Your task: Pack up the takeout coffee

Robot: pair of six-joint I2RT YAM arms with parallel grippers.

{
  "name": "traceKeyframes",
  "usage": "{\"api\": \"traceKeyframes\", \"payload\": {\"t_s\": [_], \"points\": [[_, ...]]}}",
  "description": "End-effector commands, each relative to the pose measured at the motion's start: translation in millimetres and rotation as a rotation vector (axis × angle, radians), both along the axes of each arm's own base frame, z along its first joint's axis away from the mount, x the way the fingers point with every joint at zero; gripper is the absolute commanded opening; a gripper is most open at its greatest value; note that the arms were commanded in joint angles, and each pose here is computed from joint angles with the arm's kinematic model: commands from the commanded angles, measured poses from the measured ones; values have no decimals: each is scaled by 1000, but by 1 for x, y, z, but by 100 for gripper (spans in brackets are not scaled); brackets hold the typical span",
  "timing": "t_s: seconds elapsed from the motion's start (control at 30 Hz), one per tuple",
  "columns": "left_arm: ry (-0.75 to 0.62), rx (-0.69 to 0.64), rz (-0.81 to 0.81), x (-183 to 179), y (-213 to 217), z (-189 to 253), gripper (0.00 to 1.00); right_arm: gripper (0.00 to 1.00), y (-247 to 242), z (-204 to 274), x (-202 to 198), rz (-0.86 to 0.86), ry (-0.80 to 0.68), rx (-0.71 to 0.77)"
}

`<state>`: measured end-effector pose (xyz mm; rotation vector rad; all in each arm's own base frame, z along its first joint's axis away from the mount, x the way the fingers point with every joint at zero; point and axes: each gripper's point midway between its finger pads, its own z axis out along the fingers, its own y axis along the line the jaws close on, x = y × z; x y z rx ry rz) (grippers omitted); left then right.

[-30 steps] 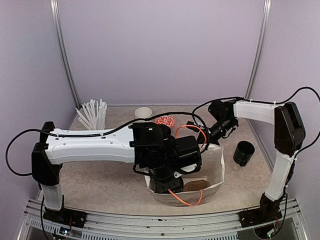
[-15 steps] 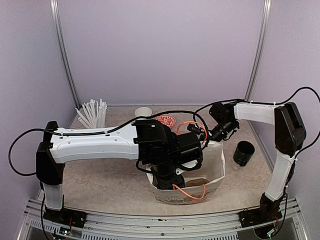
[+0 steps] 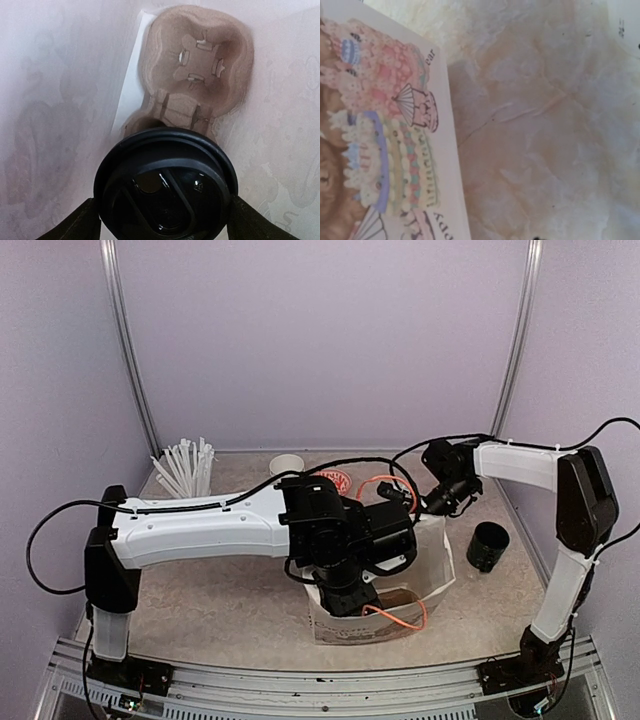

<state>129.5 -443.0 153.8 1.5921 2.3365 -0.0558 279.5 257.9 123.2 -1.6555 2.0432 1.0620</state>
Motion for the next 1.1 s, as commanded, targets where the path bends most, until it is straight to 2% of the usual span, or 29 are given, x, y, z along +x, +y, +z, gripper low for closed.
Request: {"api": "traceKeyframes", "payload": {"t_s": [0.0,0.2,0.47,1.07], "points": [[-42,-43,27,8,-9,16,87,44,-3,15,-3,-7,-13,25],[-78,-112,15,8,-20,39,92,44,-2,20,0,-17,-20,26],[-122,-172,17,12,-21,67,93,44,-2,24,4,-26,-23,19],[-151,-440,-39,6,-21,155,90,44,-2,31,10,-50,-24,4]]}}
